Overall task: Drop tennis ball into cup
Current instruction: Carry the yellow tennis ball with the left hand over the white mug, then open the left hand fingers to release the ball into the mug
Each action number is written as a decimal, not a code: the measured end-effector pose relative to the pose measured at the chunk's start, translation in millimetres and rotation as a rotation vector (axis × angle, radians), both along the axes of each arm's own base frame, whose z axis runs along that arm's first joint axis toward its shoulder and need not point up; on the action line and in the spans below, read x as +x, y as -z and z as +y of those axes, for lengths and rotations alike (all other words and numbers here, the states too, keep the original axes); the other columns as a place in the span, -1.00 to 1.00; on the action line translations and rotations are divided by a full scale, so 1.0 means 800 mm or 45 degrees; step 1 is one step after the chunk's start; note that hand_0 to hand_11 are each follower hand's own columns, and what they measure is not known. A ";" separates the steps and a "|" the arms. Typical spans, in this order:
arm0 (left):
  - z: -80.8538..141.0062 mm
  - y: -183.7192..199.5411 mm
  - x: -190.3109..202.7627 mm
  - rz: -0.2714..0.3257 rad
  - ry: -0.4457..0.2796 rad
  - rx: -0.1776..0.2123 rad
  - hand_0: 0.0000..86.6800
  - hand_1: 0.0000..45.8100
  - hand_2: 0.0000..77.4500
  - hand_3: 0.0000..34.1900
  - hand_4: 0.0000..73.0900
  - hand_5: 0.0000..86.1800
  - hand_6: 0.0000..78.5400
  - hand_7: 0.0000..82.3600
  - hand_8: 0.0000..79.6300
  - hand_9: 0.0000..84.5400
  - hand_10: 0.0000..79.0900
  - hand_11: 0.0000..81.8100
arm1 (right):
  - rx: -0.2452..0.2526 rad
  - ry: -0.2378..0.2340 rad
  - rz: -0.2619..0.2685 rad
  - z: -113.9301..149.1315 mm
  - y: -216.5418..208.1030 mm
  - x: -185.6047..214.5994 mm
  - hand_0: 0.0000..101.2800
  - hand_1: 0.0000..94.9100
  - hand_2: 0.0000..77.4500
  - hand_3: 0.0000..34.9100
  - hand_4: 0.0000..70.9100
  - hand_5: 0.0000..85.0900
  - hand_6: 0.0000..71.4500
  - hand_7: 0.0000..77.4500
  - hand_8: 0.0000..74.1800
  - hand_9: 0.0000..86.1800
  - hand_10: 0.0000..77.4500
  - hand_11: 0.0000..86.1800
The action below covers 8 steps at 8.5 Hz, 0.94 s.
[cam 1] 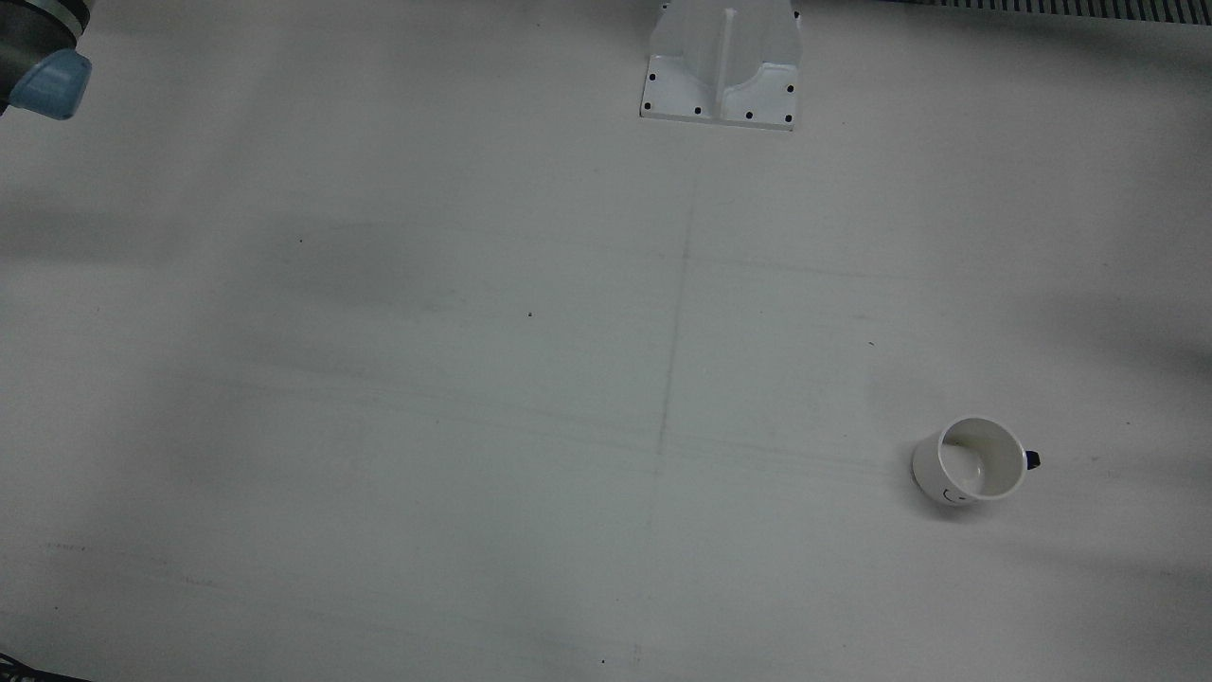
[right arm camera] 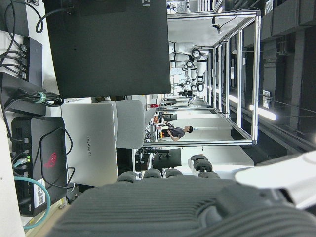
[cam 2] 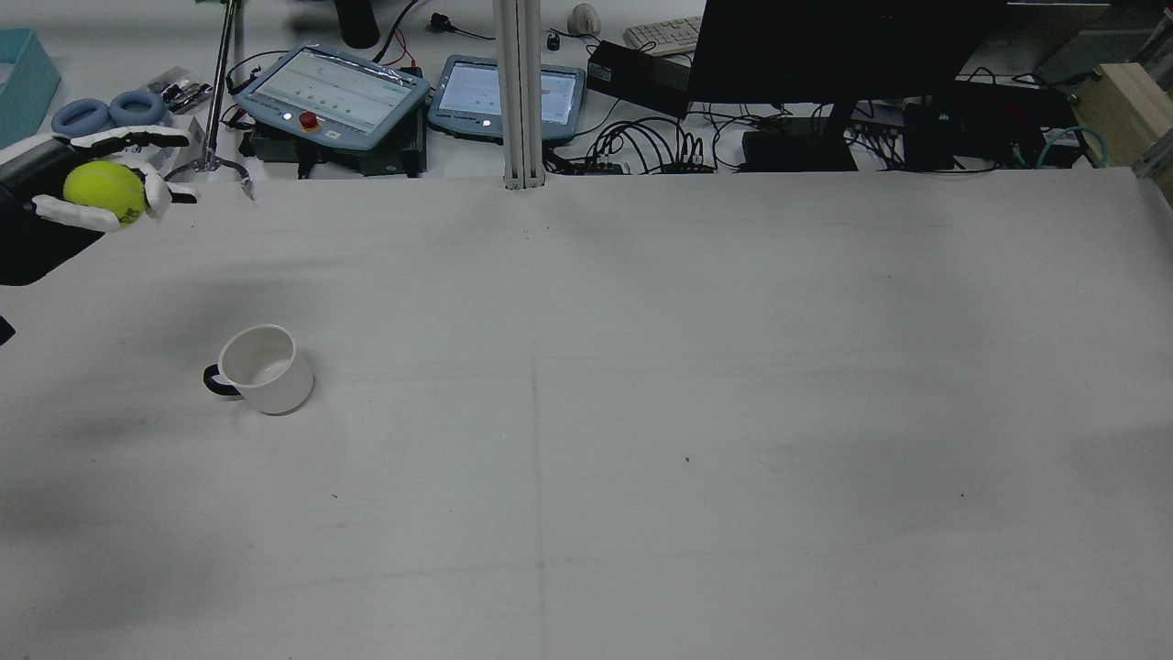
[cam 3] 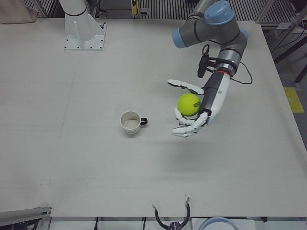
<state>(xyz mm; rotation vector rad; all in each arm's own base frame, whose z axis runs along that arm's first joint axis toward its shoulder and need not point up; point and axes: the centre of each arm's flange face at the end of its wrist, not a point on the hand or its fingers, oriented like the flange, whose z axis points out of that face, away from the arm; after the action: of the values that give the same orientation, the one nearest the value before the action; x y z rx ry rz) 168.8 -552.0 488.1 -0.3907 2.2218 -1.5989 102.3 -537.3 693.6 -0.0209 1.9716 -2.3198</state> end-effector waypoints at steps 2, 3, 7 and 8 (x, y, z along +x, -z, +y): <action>0.015 0.000 0.082 -0.020 -0.088 0.026 0.14 -0.64 -0.75 -1.00 -0.40 -0.52 0.78 -0.03 0.18 0.45 -0.45 -0.23 | 0.000 0.000 0.000 0.000 0.000 0.000 -1.00 -0.99 -0.99 -1.00 -1.00 -1.00 -1.00 -1.00 -1.00 -1.00 -1.00 -0.99; 0.020 -0.007 0.103 -0.028 -0.106 0.024 0.14 -0.71 -0.79 -1.00 -0.37 -0.52 0.78 -0.03 0.18 0.45 -0.45 -0.23 | 0.000 0.000 0.000 0.000 0.000 0.000 -1.00 -0.99 -0.99 -1.00 -1.00 -1.00 -1.00 -1.00 -1.00 -1.00 -1.00 -0.99; 0.016 -0.051 0.139 -0.038 -0.133 0.015 0.14 -0.64 -0.76 -1.00 -0.37 -0.56 0.78 -0.01 0.08 0.33 -0.49 -0.28 | 0.000 0.000 0.000 0.000 0.000 0.000 -1.00 -0.99 -0.99 -1.00 -1.00 -1.00 -1.00 -1.00 -1.00 -1.00 -1.00 -0.99; 0.016 -0.060 0.140 -0.033 -0.134 0.018 0.03 -0.67 -0.61 -1.00 -0.73 -0.84 0.39 0.09 -0.51 -0.15 -0.90 -0.81 | 0.000 0.000 0.000 0.000 0.000 0.000 -1.00 -0.99 -0.99 -1.00 -1.00 -1.00 -1.00 -1.00 -1.00 -1.00 -1.00 -0.99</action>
<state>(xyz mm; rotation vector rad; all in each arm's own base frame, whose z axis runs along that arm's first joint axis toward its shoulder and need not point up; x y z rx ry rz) 280.7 -539.4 536.4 -0.4721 2.1550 -1.5243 102.1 -537.3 693.6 -0.0208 1.9718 -2.3200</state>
